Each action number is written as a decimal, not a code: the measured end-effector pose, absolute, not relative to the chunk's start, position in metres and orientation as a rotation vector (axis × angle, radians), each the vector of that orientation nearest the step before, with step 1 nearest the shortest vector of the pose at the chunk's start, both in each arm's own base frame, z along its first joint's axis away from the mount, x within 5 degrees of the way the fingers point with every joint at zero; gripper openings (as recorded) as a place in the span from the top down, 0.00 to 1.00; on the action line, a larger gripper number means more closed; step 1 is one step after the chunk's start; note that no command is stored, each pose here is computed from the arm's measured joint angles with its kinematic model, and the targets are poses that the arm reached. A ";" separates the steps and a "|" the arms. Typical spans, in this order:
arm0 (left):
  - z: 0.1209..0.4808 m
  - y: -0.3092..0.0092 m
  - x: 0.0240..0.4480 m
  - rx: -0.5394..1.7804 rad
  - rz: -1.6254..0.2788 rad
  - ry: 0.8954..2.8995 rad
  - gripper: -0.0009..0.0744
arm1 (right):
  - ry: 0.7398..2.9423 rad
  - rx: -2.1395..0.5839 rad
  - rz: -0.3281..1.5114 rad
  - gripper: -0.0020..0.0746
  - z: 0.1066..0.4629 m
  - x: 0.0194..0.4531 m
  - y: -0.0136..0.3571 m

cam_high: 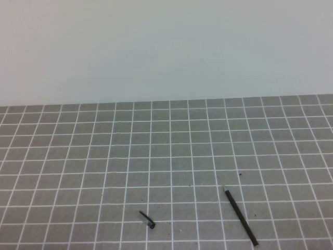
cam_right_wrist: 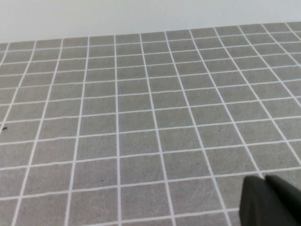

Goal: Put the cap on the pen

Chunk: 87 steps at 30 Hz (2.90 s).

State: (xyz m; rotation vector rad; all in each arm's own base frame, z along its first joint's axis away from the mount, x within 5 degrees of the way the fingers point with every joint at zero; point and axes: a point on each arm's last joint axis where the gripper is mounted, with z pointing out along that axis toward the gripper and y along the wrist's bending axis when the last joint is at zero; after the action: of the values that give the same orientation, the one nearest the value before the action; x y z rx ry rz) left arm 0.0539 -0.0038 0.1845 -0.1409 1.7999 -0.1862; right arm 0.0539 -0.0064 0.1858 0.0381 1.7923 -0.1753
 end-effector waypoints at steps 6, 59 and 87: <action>0.185 -0.005 0.054 -0.163 -0.219 1.798 0.99 | 1.789 0.060 -0.143 0.98 0.186 0.054 -0.005; 0.203 -0.027 0.052 -0.805 -1.208 1.543 0.99 | 1.427 0.661 0.709 0.98 0.207 0.057 0.008; 0.317 -0.041 0.074 0.216 -0.519 1.721 0.99 | 1.548 -0.152 0.263 0.98 0.283 0.044 0.031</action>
State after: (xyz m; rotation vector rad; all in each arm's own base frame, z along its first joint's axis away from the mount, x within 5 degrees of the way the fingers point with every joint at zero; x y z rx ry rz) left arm 0.0740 -0.0406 0.3171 0.2163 1.7214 -0.5186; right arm 0.0437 0.0313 0.2833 -0.1517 1.5481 0.2632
